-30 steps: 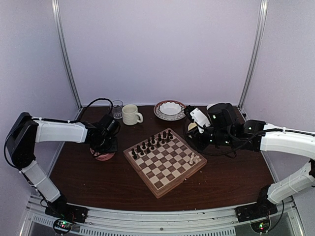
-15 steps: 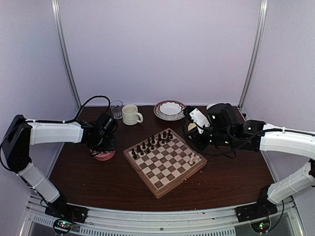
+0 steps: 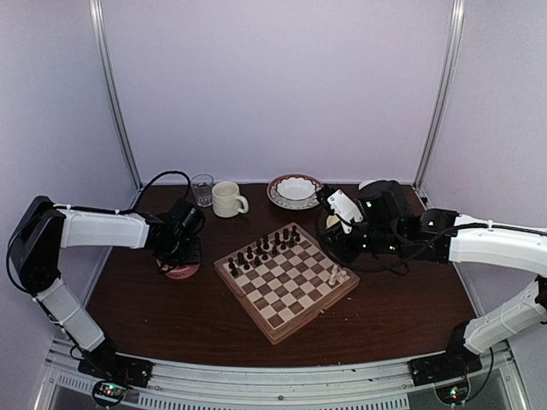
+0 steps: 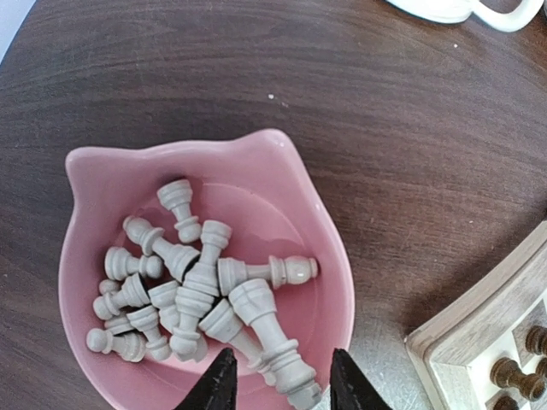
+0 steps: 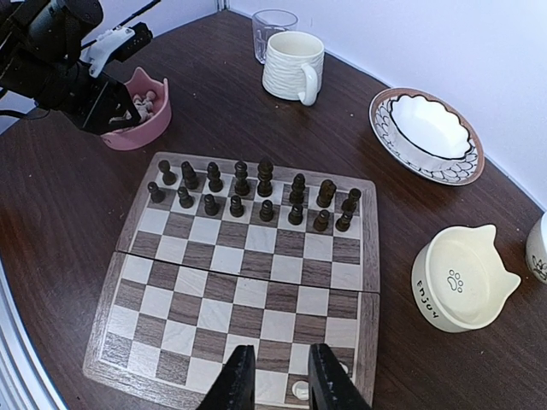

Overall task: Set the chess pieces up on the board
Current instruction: Pick up the king from the storage box, then pass from the left arm to the right, then pass from the right arm to the left, then place the king at e1.

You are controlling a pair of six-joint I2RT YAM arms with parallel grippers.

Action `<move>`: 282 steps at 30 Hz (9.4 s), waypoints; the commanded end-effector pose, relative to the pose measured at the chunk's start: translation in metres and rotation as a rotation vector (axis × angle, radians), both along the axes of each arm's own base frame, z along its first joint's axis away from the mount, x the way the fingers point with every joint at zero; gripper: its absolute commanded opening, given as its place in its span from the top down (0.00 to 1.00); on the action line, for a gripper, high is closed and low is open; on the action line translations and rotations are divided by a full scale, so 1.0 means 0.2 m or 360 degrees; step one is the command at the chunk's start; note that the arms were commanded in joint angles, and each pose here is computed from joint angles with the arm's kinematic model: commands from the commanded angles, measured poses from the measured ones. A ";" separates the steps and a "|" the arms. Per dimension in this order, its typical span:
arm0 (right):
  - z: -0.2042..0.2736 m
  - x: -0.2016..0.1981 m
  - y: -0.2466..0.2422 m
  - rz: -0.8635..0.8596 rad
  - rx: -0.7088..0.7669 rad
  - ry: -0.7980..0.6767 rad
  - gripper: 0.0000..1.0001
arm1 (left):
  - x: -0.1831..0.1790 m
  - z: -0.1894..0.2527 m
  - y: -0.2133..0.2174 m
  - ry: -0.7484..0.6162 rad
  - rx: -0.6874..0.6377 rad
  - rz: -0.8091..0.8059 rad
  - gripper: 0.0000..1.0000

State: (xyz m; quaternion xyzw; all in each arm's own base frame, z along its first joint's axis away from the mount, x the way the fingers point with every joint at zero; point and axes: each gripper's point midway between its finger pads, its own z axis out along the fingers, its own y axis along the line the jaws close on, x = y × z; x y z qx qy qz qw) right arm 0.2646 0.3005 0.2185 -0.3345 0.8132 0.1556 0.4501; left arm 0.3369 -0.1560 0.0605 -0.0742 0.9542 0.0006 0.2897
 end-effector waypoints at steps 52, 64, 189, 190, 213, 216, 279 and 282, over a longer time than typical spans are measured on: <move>0.04 -0.12 0.10 0.0278 0.0122 0.0034 0.75 | -0.43 0.24 -0.31 0.0127 -0.0625 -0.0741 1.00; 0.03 -0.45 0.30 0.0852 0.0152 -0.0021 0.73 | -0.78 0.38 -0.64 0.0125 -0.0980 -0.1329 1.00; -0.06 -0.53 0.49 0.0895 0.0477 -0.0306 1.00 | -0.89 0.88 -1.16 -0.1004 -0.1170 -0.1916 0.70; -0.06 -0.54 0.49 0.0900 0.0478 -0.0300 1.00 | -0.89 0.87 -1.16 -0.0994 -0.1166 -0.1913 0.73; -0.02 -0.42 0.30 0.0701 0.0399 -0.0418 0.39 | -0.79 0.72 -1.19 -0.0847 -0.0929 -0.1825 1.00; 0.00 -0.33 0.21 0.0550 0.0423 -0.0442 0.36 | -0.77 0.68 -1.21 -0.0824 -0.0911 -0.1813 1.00; 0.07 0.05 -0.53 -0.0744 0.0633 -0.0588 0.20 | -0.59 0.12 -1.72 -0.0467 -0.0366 -0.1826 1.00; 0.07 0.04 -0.53 -0.0735 0.0638 -0.0589 0.20 | -0.60 0.12 -1.72 -0.0442 -0.0357 -0.1831 1.00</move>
